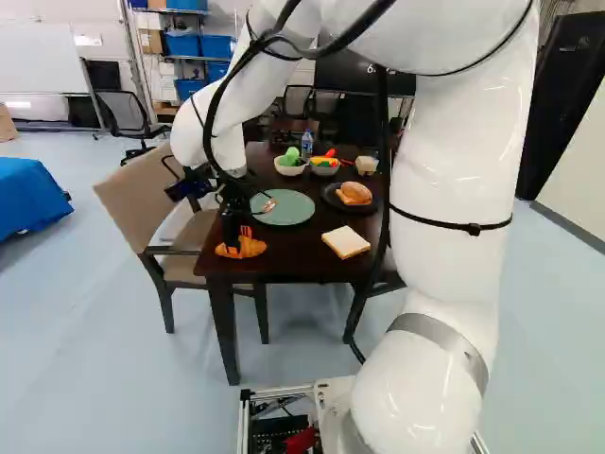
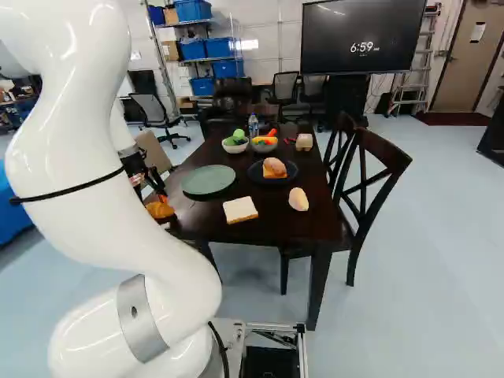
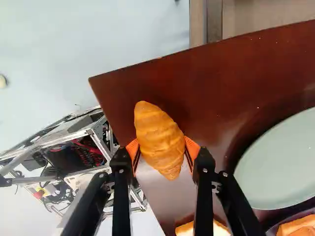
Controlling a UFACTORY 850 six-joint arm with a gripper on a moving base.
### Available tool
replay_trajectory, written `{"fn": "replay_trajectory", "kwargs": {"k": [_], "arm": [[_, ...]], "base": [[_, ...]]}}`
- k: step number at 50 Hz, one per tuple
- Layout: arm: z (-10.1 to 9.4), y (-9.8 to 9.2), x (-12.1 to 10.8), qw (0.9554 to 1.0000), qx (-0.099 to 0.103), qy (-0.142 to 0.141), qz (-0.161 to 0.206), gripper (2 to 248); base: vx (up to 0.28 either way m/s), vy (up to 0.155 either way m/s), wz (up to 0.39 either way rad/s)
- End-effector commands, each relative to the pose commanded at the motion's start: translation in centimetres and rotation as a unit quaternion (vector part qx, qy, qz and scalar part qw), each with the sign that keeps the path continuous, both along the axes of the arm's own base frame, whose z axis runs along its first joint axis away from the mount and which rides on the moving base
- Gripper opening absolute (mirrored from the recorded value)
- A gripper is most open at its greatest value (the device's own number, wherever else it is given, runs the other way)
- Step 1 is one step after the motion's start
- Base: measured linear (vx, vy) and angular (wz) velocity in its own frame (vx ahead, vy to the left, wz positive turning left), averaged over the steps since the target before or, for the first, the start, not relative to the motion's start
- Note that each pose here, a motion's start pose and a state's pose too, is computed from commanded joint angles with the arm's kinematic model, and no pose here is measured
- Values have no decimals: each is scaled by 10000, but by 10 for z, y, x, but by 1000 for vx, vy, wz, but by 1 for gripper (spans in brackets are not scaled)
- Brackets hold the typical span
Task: Move the croissant to the empty plate
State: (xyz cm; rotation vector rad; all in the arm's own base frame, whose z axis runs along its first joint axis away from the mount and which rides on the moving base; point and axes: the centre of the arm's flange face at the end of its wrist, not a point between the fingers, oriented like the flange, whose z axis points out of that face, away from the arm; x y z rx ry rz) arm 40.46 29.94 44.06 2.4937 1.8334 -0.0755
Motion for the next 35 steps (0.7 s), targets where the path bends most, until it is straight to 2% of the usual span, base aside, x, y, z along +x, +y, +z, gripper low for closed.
{"fn": "replay_trajectory", "kwargs": {"k": [21, 22, 27, 35], "arm": [[0, 0, 0, 10000, 0, 0, 0, 136], [0, 0, 0, 10000, 0, 0, 0, 126], [0, 0, 0, 10000, 0, 0, 0, 121], [0, 0, 0, 10000, 0, 0, 0, 123]], "base": [[0, 0, 0], [0, 0, 0], [0, 0, 0], [0, 0, 0]]}}
